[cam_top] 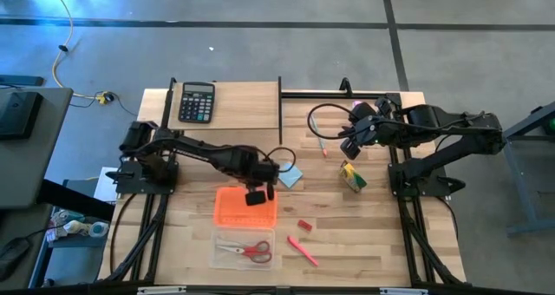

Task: Pack school essentials
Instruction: Put the yellow pencil in the orange supply box, then put the blue pencil in the orange supply box

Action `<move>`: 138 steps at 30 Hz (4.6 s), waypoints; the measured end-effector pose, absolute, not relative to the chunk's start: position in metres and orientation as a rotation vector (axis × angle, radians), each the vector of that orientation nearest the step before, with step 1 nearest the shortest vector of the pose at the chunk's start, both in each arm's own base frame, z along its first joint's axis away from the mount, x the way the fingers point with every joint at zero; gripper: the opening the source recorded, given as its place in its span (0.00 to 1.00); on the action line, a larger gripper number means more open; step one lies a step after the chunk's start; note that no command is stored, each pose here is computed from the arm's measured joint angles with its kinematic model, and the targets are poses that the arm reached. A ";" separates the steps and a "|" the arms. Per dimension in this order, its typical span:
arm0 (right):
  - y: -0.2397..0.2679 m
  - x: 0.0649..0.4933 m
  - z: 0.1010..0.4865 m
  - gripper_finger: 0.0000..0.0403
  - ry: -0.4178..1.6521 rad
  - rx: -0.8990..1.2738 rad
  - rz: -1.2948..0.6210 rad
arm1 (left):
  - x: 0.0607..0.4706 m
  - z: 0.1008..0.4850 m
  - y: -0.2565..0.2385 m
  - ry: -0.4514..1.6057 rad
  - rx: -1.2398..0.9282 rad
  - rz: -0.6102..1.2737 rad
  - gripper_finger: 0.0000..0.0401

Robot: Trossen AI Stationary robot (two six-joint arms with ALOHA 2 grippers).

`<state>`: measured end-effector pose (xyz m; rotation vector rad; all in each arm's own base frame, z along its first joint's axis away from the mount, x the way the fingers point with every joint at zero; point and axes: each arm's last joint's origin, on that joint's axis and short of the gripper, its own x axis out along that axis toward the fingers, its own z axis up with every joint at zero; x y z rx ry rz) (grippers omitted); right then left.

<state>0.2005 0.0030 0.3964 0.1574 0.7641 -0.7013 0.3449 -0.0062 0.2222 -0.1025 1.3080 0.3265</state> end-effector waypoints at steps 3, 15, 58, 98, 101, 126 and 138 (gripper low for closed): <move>0.003 0.200 0.396 0.32 0.761 0.166 -0.705 | 0.352 0.238 -0.025 1.258 -0.032 0.247 0.04; 0.004 0.201 0.396 0.32 0.739 0.257 -0.724 | 0.350 0.279 -0.115 1.095 0.125 -0.013 0.04; 0.024 0.210 0.399 0.32 0.692 0.564 -0.557 | 0.361 0.196 -0.213 1.125 0.279 -0.283 0.06; 0.011 0.205 0.395 0.32 0.736 0.458 -0.637 | 0.331 0.312 -0.051 1.126 0.293 0.033 0.33; 0.003 0.205 0.395 0.32 0.738 0.464 -0.674 | 0.319 0.332 -0.025 1.078 0.250 0.097 0.33; -0.095 0.199 0.346 0.32 0.924 0.653 -0.792 | 0.198 0.280 0.035 0.868 -0.296 0.494 0.33; -0.098 0.208 0.253 0.32 0.941 0.795 -0.744 | 0.190 0.255 0.036 0.882 -0.334 0.586 0.33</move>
